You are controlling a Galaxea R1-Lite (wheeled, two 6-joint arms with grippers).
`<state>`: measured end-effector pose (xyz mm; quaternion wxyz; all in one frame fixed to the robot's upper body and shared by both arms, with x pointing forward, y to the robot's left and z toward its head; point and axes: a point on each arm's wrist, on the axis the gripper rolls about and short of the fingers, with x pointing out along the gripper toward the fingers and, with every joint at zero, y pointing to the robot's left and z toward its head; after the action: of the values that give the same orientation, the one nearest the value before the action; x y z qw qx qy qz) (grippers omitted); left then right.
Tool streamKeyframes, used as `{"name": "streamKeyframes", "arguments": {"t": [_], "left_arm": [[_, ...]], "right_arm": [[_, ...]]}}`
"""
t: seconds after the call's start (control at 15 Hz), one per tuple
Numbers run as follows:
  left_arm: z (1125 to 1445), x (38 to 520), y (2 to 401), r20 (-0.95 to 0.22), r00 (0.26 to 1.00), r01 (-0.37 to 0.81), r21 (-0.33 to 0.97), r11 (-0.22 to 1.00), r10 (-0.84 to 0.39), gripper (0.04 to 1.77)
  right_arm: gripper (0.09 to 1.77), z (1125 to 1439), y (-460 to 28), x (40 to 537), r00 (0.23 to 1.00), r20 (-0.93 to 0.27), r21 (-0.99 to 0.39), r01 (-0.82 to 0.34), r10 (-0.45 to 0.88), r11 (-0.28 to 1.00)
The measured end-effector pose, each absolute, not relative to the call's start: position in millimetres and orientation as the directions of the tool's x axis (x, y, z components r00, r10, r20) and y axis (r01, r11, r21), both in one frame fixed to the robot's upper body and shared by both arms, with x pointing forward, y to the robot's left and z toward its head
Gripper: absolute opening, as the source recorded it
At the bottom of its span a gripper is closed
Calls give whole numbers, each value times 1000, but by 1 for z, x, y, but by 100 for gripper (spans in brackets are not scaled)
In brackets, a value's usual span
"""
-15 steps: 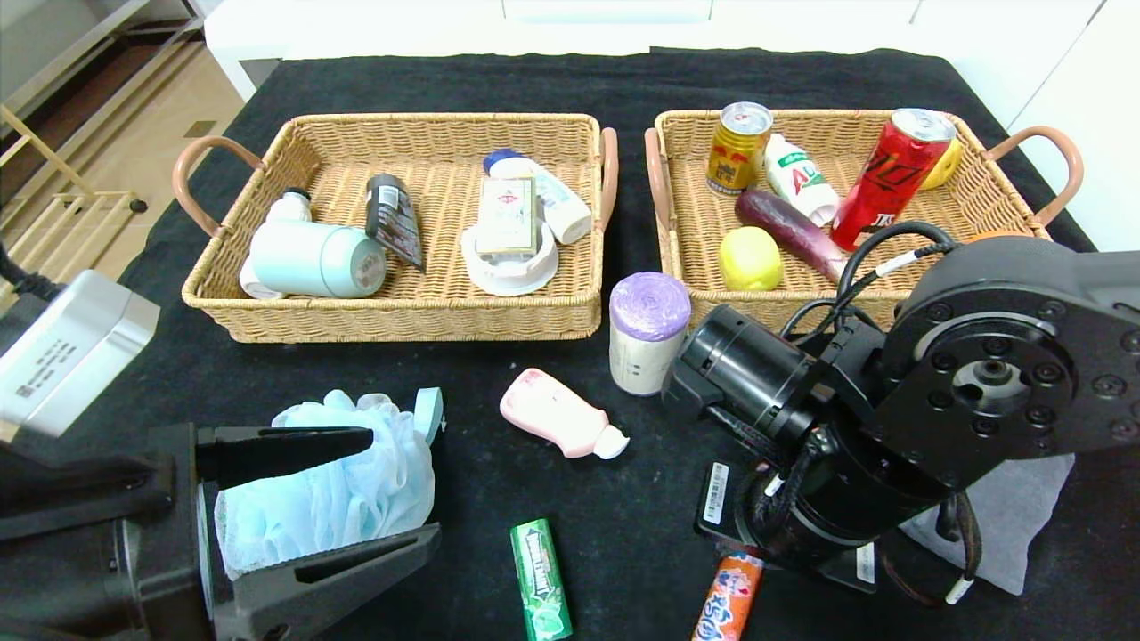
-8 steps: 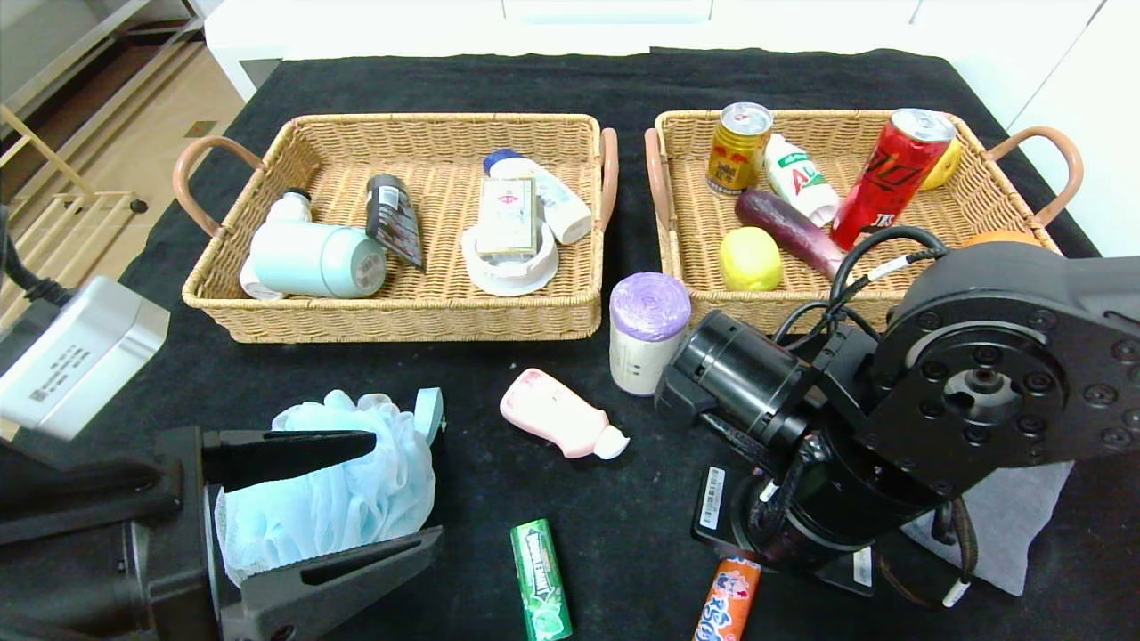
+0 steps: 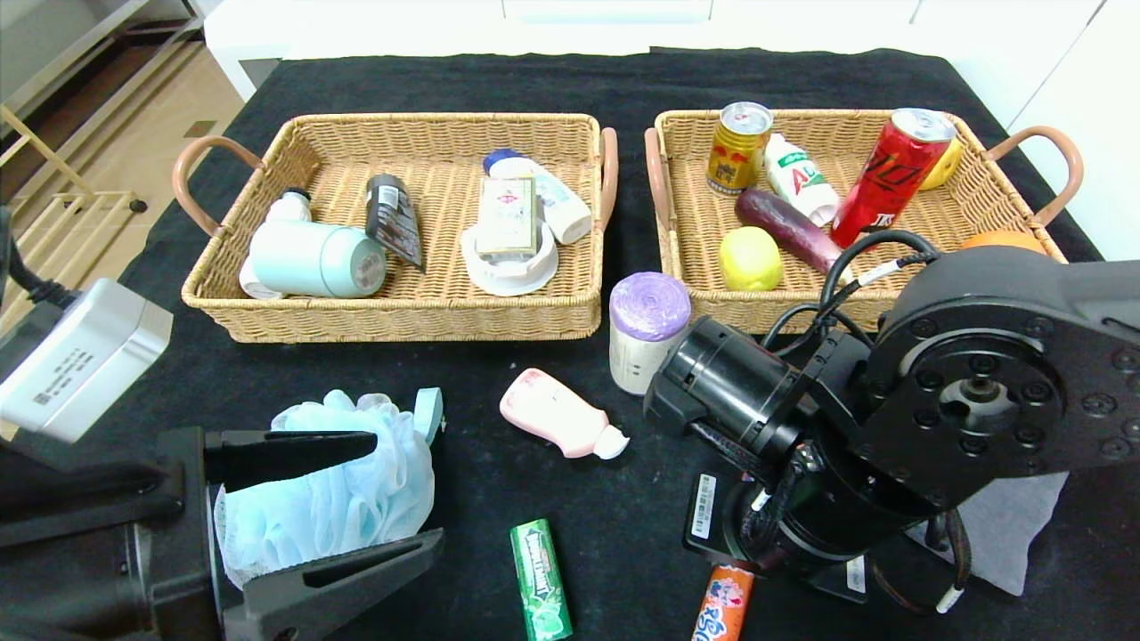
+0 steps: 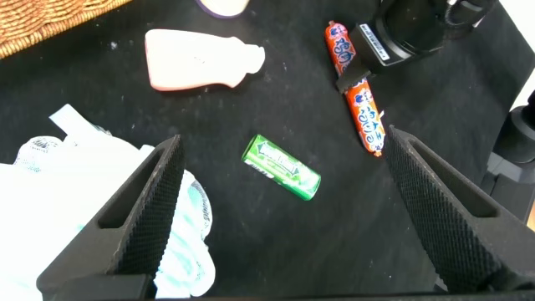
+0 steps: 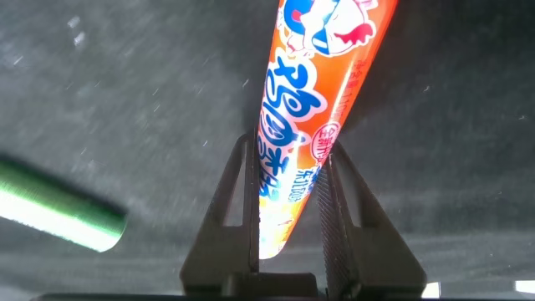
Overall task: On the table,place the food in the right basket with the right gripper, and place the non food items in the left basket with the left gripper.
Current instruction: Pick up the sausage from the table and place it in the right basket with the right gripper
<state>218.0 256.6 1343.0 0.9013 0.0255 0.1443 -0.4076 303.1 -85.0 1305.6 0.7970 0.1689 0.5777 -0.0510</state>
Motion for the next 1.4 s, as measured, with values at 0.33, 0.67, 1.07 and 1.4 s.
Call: {"name": "streamKeyframes", "arguments": {"t": [0.33, 0.67, 1.07, 1.4], "left_arm": [[1343, 217, 257, -278, 627, 742, -70, 666, -728, 172], [1344, 218, 257, -265, 630, 743, -67, 666, -730, 172], [1344, 217, 257, -262, 632, 744, -58, 666, -729, 172], [1344, 217, 257, -265, 644, 735, -46, 676, -718, 172]], "right_arm": [[50, 1340, -97, 295, 452, -882, 240, 180, 137, 954], [50, 1397, -116, 302, 629, -754, 299, 76, 187, 951], [50, 1435, -119, 332, 840, -521, 248, -20, 151, 968], [50, 1440, -115, 360, 922, -375, 187, -30, 99, 982]]}}
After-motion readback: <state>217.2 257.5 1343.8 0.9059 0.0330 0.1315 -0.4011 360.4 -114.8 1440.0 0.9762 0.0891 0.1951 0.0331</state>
